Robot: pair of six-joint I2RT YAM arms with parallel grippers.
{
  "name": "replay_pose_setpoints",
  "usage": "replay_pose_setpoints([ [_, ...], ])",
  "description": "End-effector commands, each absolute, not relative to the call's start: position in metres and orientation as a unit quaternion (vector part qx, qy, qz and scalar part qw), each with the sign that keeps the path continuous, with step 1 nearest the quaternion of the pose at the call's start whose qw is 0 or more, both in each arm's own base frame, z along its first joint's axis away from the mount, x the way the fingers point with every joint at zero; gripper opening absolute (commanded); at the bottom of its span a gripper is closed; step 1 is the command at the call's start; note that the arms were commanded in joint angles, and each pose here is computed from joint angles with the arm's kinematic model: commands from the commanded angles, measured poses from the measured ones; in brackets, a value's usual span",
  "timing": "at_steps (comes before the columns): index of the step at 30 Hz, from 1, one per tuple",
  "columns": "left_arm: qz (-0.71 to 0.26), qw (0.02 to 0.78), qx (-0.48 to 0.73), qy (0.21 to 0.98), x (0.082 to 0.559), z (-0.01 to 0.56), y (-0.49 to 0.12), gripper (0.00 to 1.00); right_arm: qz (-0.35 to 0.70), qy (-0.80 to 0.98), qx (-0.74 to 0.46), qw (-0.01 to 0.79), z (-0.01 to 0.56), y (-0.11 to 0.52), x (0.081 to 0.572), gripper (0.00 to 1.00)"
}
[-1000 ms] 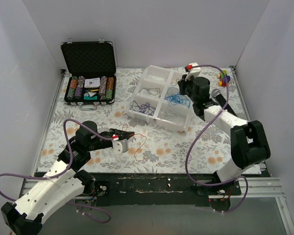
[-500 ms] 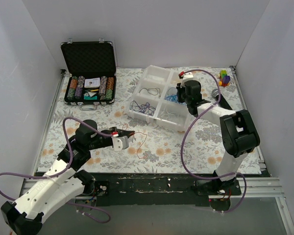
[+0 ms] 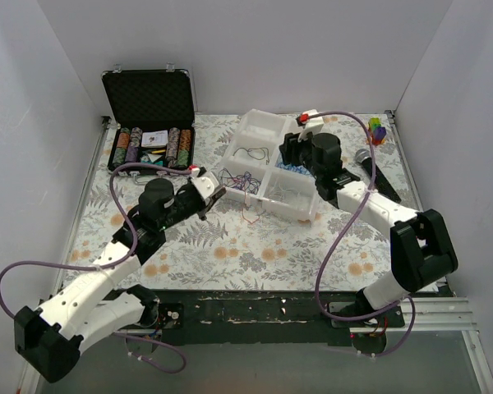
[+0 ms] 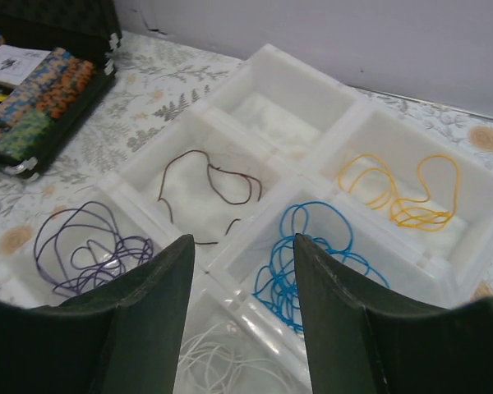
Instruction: Untangle the cables
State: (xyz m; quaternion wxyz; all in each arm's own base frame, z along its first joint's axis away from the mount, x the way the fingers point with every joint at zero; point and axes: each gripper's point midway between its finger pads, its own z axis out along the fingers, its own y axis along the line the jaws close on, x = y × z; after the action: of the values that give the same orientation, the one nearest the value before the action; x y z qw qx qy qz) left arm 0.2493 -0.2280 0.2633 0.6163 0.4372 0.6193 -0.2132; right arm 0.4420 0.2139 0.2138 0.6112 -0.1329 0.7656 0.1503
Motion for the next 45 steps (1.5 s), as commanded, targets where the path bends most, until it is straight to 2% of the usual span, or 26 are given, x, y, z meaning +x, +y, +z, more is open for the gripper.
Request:
replay_pose_setpoints([
  [1, -0.208, 0.646, 0.327, 0.658, 0.285, 0.293, -0.211, 0.0, 0.183, 0.773, -0.151, 0.589, 0.19, 0.234, 0.425, 0.6],
  [10, -0.214, 0.622, 0.29, 0.695, 0.313, 0.301, -0.198, 0.0, 0.229, 0.781, -0.127, 0.567, 0.174, 0.264, 0.459, 0.61],
  [16, -0.196, 0.637, 0.305, 0.68, 0.312, 0.313, -0.194, 0.0, 0.186, 0.827, -0.071, 0.526, 0.141, 0.271, 0.49, 0.61],
  [21, -0.188, 0.652, 0.32, 0.662, 0.307, 0.322, -0.192, 0.0, 0.142, 0.854, -0.072, 0.495, 0.122, 0.277, 0.498, 0.6],
  [28, -0.206, 0.652, 0.303, 0.663, 0.306, 0.336, -0.193, 0.0, 0.079, 0.864, -0.068, 0.492, 0.116, 0.273, 0.483, 0.59],
  [37, -0.215, 0.653, 0.3, 0.661, 0.298, 0.336, -0.192, 0.0, 0.068, 0.847, -0.048, 0.524, 0.141, 0.27, 0.47, 0.59],
  [45, -0.213, 0.66, 0.298, 0.656, 0.291, 0.342, -0.188, 0.0, 0.051, 0.857, -0.041, 0.511, 0.125, 0.269, 0.473, 0.58],
])
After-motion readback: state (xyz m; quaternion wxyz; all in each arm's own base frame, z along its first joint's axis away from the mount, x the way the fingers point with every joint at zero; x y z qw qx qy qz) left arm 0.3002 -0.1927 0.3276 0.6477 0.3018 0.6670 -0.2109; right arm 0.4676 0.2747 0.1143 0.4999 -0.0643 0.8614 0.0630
